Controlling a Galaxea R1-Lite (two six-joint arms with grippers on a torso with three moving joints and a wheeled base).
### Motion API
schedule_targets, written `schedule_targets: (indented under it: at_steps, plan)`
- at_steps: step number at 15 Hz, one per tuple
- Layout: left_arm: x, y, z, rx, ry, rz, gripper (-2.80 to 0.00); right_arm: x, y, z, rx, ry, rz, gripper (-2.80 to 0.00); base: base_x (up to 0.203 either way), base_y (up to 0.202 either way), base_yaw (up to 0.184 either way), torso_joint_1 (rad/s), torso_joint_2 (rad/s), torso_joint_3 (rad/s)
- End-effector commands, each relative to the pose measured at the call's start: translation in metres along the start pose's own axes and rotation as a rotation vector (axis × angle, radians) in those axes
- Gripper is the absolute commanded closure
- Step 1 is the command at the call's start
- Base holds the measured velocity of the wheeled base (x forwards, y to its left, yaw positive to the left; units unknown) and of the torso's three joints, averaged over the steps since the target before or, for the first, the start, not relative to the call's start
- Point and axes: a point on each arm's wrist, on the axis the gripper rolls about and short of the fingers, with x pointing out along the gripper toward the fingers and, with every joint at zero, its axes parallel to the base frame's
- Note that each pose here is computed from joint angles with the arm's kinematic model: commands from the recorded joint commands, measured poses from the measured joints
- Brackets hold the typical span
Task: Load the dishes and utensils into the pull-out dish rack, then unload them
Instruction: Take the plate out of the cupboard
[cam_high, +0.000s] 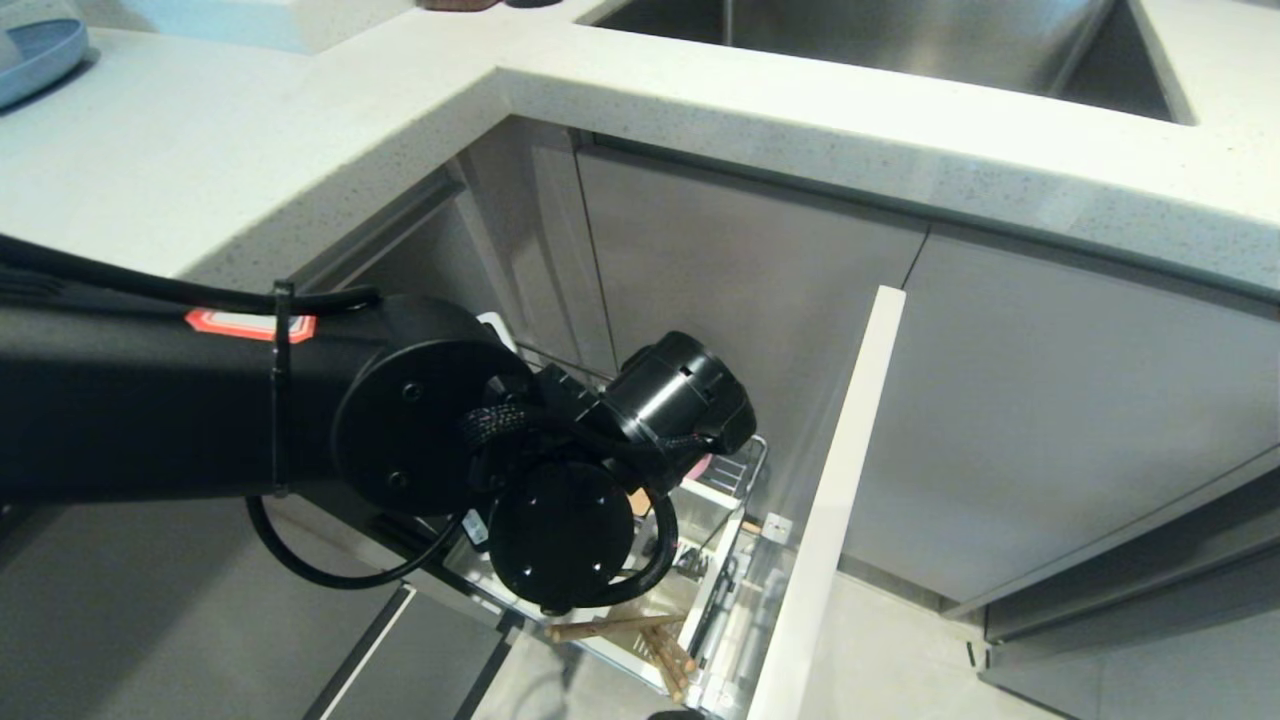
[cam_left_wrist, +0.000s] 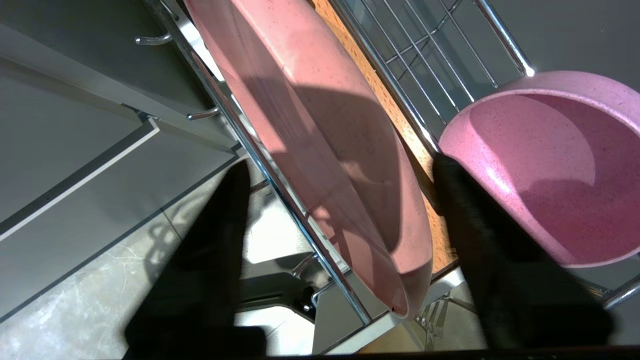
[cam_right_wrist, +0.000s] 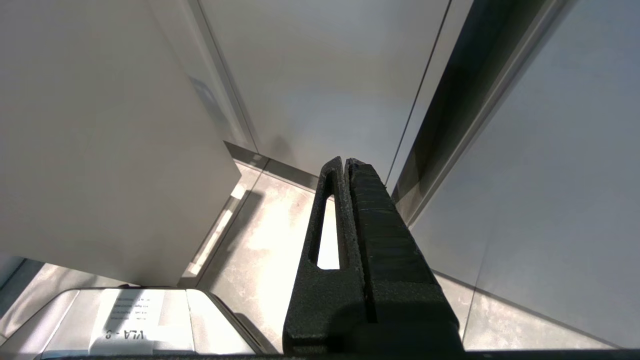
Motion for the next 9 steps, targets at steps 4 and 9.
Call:
schedule_targets:
  at_steps: [4, 9]
  plan:
    - [-0.0008, -0.0008, 0.0019, -0.010, -0.007, 0.000, 0.00, 0.0001, 0.0000, -0.0005, 0.001, 0.002, 0.001, 0.00, 0.000, 0.000, 0.000, 0.000, 0.00, 0.000]
    - [-0.0025, -0.0025, 0.0026, -0.016, -0.006, -0.009, 0.00, 0.0001, 0.0000, -0.0004, 0.000, 0.002, 0.001, 0.00, 0.000, 0.000, 0.000, 0.000, 0.00, 0.000]
